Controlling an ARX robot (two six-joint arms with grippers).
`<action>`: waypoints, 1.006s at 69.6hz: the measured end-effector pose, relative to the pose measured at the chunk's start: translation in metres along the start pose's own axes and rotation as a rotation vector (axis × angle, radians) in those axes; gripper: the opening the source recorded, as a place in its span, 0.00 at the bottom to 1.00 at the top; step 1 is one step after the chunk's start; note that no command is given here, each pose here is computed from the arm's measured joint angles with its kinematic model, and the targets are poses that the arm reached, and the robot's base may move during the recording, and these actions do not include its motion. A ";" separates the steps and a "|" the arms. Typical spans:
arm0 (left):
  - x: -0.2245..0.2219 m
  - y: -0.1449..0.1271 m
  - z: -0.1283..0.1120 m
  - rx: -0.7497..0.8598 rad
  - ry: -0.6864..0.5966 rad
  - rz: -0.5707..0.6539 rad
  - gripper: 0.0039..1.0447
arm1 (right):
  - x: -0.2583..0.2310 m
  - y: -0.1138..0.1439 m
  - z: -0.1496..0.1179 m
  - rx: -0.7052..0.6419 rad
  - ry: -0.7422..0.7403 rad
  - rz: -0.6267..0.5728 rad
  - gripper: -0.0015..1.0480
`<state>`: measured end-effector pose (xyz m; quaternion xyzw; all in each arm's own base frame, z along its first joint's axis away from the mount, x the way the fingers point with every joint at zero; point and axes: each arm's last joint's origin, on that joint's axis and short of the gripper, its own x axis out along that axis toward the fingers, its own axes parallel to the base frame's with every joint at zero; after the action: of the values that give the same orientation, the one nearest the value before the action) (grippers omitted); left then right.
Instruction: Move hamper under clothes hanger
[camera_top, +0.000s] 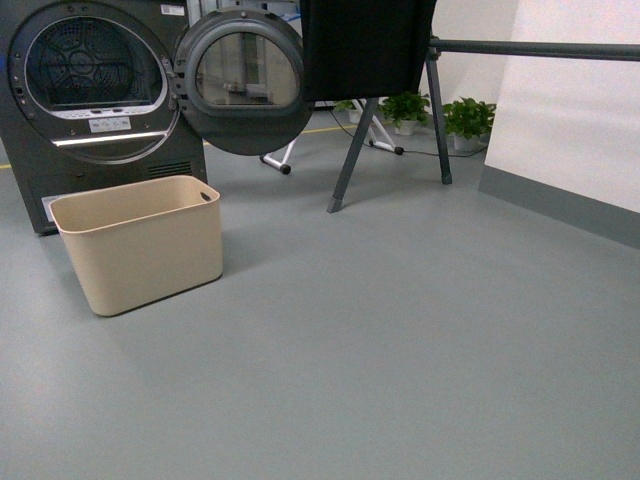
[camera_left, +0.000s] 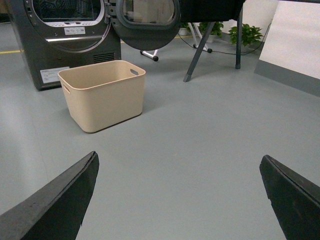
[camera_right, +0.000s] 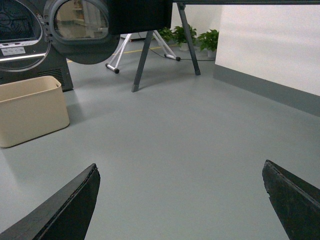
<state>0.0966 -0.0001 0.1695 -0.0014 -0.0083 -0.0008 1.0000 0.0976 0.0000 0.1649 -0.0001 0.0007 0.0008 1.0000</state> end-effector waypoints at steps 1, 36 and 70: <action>0.000 0.000 0.000 0.000 0.000 0.000 0.94 | 0.000 0.000 0.000 0.000 0.000 0.000 0.92; 0.000 0.000 0.000 0.000 -0.001 0.000 0.94 | 0.000 0.000 0.000 0.000 0.000 0.000 0.92; 0.000 0.000 0.000 0.000 0.002 0.000 0.94 | 0.000 0.000 0.000 0.000 0.000 0.000 0.92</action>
<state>0.0967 -0.0001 0.1694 -0.0014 -0.0073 -0.0006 1.0000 0.0976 0.0000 0.1649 -0.0001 0.0009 0.0008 1.0000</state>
